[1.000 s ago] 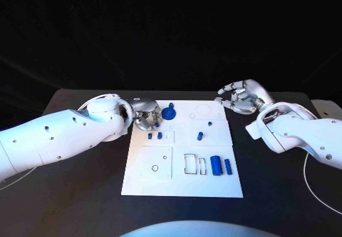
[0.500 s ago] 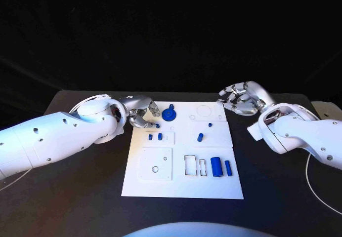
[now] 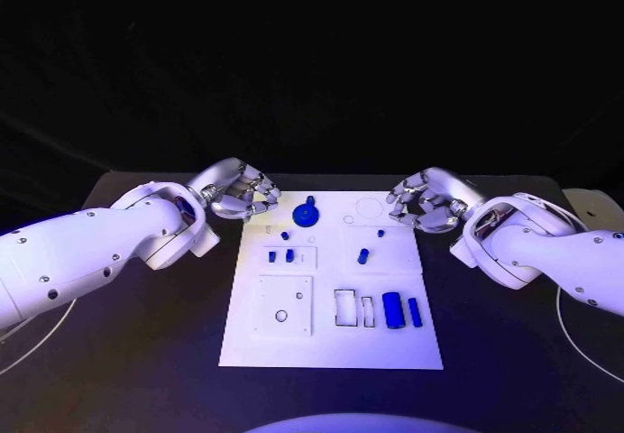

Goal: Assemble the parts on the task board

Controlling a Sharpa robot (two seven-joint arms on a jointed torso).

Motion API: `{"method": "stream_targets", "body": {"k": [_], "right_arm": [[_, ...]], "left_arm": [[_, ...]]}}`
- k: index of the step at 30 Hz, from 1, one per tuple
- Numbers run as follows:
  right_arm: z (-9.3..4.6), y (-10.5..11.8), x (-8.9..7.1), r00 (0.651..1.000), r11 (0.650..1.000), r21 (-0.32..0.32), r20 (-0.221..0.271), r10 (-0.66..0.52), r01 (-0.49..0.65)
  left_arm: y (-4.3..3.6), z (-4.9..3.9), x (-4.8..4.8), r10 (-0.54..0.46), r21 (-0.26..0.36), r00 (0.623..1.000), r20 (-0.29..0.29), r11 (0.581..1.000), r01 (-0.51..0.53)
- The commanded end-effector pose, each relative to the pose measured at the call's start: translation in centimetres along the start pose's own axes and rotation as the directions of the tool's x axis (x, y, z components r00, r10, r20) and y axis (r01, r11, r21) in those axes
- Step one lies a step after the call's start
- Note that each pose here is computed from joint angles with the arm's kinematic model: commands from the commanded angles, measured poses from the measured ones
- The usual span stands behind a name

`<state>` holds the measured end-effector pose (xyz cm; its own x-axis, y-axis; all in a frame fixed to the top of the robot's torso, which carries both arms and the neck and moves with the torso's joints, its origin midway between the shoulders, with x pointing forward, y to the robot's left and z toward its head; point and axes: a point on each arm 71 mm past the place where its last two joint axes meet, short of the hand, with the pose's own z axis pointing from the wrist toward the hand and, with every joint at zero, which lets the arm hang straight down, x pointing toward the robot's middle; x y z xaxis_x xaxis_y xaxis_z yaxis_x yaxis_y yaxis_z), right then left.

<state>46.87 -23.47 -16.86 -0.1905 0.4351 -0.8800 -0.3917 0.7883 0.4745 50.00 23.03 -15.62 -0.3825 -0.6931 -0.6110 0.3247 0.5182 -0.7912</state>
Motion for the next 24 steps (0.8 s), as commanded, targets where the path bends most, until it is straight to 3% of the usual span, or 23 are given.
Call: {"method": "stream_targets", "body": {"k": [1, 8, 14, 24], "right_arm": [[0.1, 0.7, 1.2, 0.959, 0.965, -0.061, -0.108, -0.261, 0.256], [0.8, 1.7, 2.1, 0.896, 0.906, -0.082, -0.137, -0.423, 0.415], [1.0, 1.9, 2.6, 0.852, 0.865, -0.078, -0.149, -0.502, 0.496], [1.2, 2.3, 3.2, 0.829, 0.84, -0.083, -0.135, -0.542, 0.536]], "left_arm": [[-0.35, -0.34, -0.91, -0.382, 0.064, 0.915, 0.126, 0.924, 0.377], [-0.82, -1.2, -0.83, -0.528, 0.106, 0.835, 0.154, 0.849, 0.518], [-1.2, -1.54, -0.59, -0.571, 0.125, 0.806, 0.156, 0.821, 0.557], [-1.01, -1.74, -0.8, -0.585, 0.125, 0.793, 0.17, 0.811, 0.571]]}}
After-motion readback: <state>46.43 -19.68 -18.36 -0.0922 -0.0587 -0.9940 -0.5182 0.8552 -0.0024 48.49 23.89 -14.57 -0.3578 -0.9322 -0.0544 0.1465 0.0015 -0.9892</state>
